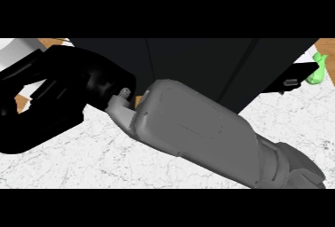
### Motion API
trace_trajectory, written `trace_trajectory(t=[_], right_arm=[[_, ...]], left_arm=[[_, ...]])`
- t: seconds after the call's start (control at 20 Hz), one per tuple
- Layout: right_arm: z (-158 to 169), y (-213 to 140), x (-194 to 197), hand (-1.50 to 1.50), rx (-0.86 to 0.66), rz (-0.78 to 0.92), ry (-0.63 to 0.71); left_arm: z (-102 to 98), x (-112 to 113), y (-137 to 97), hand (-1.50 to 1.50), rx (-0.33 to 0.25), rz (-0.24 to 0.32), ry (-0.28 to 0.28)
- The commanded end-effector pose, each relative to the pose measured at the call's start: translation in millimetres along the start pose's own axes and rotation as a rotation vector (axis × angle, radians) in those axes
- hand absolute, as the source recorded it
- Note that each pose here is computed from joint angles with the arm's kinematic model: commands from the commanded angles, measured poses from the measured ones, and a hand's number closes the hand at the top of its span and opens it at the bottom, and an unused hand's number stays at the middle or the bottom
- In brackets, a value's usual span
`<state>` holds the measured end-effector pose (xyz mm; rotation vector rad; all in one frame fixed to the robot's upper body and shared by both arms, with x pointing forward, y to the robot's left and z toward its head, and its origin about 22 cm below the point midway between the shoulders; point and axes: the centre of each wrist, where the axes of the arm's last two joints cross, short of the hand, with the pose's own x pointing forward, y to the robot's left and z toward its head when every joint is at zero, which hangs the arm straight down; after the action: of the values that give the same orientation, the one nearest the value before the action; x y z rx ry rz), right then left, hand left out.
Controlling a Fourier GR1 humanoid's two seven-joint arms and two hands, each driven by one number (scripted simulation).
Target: Pick up the wine, place it into the cabinet and close the cabinet
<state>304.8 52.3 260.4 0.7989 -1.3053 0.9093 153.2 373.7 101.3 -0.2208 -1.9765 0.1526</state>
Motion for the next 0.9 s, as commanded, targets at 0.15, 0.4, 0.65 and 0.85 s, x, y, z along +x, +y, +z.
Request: trace_trajectory(t=[0.15,0.4,0.65,0.85], right_arm=[[-21,-54,-1,1.5,-0.129,-0.04,-0.072],[-10,-107,-45,1.5,-0.287,-0.047,-0.117],[8,-135,-49,1.5,-0.381,-0.036,-0.117],[28,-155,-61,1.5,-0.389,-0.054,-0.132]], left_arm=[[-12,22,7,-1.5,0.021,-0.003,-0.011],[-1,18,11,-1.5,0.04,-0.028,-0.013],[-9,24,8,-1.5,0.007,-0.009,-0.007],[-8,18,-2,-1.5,-0.011,0.041,0.005]])
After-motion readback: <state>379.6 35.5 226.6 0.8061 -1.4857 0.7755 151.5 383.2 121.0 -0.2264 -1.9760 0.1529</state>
